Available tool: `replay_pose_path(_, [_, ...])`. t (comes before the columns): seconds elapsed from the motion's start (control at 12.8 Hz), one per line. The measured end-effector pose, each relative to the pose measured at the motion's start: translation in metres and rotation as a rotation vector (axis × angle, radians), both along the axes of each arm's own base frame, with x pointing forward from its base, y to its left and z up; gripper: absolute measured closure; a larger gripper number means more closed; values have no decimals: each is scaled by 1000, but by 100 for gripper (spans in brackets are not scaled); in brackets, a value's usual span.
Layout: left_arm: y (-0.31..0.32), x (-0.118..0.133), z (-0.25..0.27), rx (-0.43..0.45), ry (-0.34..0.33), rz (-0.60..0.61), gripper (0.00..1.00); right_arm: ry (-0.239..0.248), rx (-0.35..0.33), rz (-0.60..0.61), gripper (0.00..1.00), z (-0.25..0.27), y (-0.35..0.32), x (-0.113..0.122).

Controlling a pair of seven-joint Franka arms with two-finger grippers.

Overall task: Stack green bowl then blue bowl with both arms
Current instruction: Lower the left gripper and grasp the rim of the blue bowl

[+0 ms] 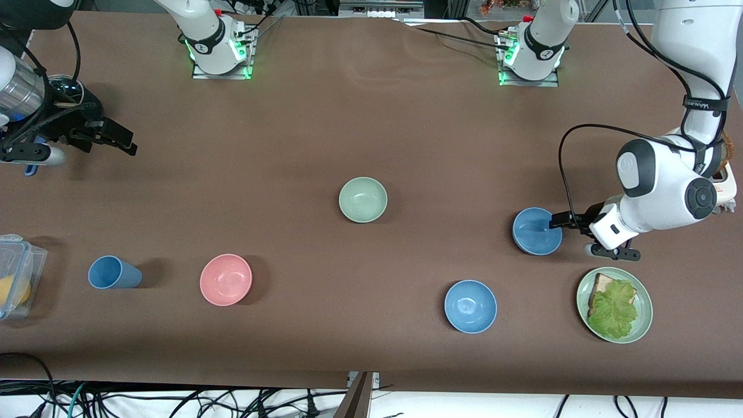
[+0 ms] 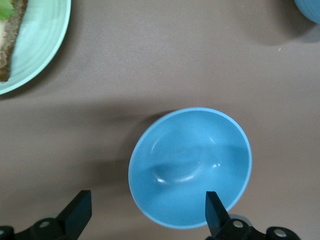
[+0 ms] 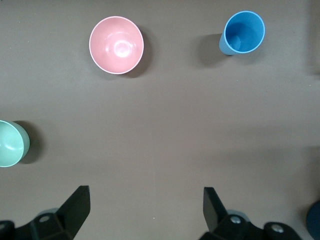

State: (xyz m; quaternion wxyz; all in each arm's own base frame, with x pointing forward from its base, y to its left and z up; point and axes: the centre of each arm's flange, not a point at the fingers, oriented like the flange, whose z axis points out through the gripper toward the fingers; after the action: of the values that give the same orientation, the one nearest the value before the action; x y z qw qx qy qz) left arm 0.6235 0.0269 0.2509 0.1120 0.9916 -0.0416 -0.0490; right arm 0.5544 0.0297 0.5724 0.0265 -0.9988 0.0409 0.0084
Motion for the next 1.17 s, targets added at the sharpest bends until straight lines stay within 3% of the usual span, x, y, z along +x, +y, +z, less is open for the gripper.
replay_pose_path(0.62, [3,-31,-52,-108,-40,9,5,-13,-9,4,0,6,-4,2])
replay_pose_path(0.7, [2,-32,-53,-114,-39,16,17,-25,-10,3,0,12,-5,3])
replay_pose_path(0.78, [2,-32,-54,-120,-38,24,17,-37,-10,1,0,18,-6,4])
replay_pose_path(0.86, [3,-32,-54,-123,-38,31,24,-43,-9,-1,0,21,-7,5])
replay_pose_path(1.17, [13,-33,-55,-116,-39,48,76,-25,-11,-3,0,15,-8,8])
